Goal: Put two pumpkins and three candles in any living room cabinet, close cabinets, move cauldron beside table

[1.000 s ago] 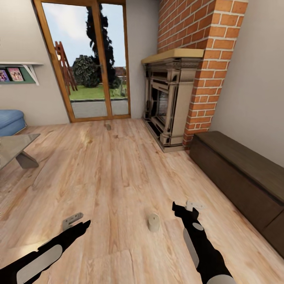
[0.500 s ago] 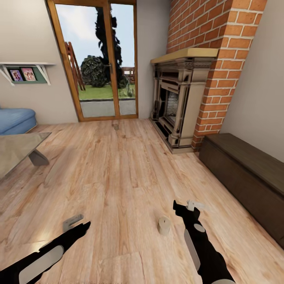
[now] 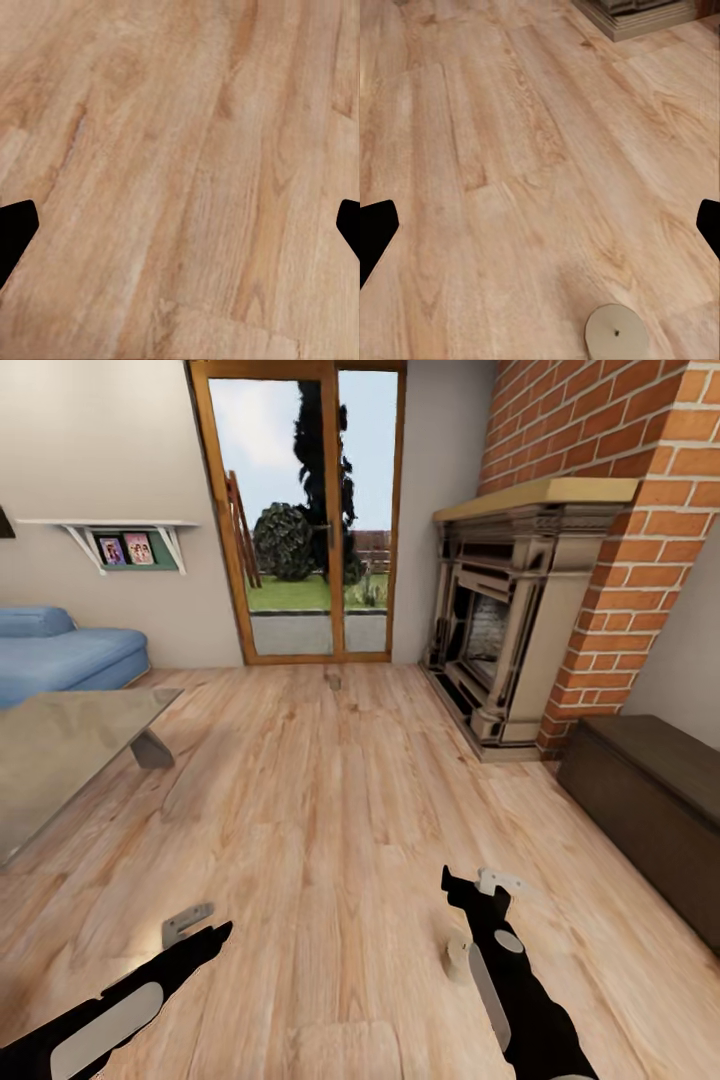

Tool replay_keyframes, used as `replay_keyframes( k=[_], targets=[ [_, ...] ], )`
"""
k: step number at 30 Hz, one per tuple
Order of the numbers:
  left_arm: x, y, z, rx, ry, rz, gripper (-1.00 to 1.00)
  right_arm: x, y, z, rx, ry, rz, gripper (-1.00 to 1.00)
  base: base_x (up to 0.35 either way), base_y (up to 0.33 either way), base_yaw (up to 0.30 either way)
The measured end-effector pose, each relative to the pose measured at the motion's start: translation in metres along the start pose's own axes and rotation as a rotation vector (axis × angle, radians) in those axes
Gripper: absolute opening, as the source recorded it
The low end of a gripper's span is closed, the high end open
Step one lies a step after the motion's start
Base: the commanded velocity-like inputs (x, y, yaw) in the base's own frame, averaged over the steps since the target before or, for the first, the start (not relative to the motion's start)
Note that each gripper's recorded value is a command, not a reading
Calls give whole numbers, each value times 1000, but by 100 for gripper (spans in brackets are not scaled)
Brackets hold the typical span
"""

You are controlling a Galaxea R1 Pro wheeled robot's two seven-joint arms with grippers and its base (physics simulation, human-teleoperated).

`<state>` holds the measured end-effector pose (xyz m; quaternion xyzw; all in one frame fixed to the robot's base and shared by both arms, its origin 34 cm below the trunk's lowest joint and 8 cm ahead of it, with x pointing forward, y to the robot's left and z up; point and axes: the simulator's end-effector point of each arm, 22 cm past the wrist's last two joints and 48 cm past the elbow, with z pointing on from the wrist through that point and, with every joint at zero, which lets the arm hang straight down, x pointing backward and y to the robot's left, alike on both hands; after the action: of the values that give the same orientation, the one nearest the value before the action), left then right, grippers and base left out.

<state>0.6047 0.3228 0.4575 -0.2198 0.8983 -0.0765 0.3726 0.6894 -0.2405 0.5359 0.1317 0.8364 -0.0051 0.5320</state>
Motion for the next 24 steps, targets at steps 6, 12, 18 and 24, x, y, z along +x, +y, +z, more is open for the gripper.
replay_keyframes(
  k=[6, 12, 18, 24],
  targets=[
    [0, 0, 0, 0, 0, -1, 100, -3, -1, -1, 1, -7, 2, 100, 242, 208, 11],
    [2, -4, 0, 7, 2, -1, 100, -6, -2, -2, 2, -14, 4, 100, 257, 202, 0],
    [1, -4, 0, 8, 1, -2, 100, -6, -2, -2, 2, -15, 4, 100, 262, 199, 0],
    [-1, -6, -2, 11, -5, -2, 100, -10, -1, -3, 1, -23, 4, 100, 262, 214, 0]
  ],
)
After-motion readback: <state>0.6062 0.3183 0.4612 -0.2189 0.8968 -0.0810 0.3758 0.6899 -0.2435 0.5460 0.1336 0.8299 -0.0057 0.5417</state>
